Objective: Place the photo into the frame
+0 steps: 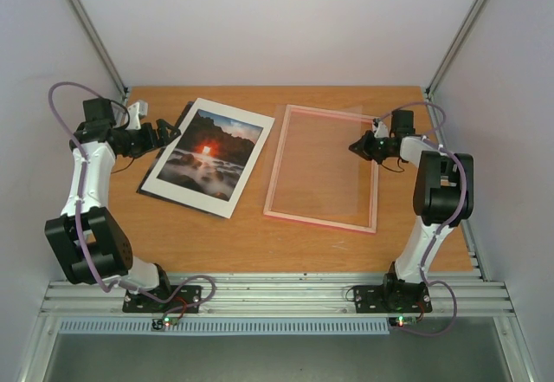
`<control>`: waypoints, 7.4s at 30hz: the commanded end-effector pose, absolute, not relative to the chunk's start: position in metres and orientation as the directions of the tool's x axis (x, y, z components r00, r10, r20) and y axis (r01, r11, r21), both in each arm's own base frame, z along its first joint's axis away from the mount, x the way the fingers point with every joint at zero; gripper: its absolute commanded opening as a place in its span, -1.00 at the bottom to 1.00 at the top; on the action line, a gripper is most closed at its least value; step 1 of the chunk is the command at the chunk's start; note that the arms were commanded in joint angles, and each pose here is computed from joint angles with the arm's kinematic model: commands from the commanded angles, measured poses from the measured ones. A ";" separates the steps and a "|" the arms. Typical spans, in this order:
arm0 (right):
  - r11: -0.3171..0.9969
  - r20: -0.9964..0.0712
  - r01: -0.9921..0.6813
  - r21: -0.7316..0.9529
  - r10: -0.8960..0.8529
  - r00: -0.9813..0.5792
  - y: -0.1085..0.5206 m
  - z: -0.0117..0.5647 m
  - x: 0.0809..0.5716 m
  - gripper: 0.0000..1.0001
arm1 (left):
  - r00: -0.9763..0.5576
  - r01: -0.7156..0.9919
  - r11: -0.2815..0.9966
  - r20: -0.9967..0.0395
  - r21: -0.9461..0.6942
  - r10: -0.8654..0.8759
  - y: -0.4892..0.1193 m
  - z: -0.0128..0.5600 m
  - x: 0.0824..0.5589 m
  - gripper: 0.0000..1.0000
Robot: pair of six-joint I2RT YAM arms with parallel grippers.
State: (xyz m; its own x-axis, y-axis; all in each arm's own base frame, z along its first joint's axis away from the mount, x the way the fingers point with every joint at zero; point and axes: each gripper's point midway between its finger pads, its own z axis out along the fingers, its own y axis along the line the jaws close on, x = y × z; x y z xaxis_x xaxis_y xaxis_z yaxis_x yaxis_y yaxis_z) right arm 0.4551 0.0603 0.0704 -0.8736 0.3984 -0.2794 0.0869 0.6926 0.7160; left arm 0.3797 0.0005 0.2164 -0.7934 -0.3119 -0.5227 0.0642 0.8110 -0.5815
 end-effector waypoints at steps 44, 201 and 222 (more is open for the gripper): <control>0.760 -0.343 0.044 0.648 0.343 -0.875 0.041 0.075 0.437 -0.98 | -0.762 0.108 0.812 -0.572 -0.573 -0.302 0.003 0.230 0.400 0.99; 0.775 -0.318 0.072 0.628 0.340 -0.885 0.023 0.063 0.415 -0.98 | -0.775 0.091 0.805 -0.550 -0.587 -0.313 0.004 0.223 0.407 0.99; 0.928 -0.403 0.082 0.362 0.236 -0.884 0.005 0.087 0.408 0.44 | -0.772 0.103 0.804 -0.556 -0.586 -0.306 0.000 0.223 0.410 0.99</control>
State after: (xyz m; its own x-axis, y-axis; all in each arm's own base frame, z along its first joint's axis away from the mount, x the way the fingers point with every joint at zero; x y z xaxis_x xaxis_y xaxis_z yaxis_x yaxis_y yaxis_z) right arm 0.4086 0.0138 0.0717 -0.8922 0.2691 -0.3627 0.0831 0.8872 0.4538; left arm 0.3974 -0.0004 0.2131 -0.7994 -0.3185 -0.5094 0.0604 0.8010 -0.5956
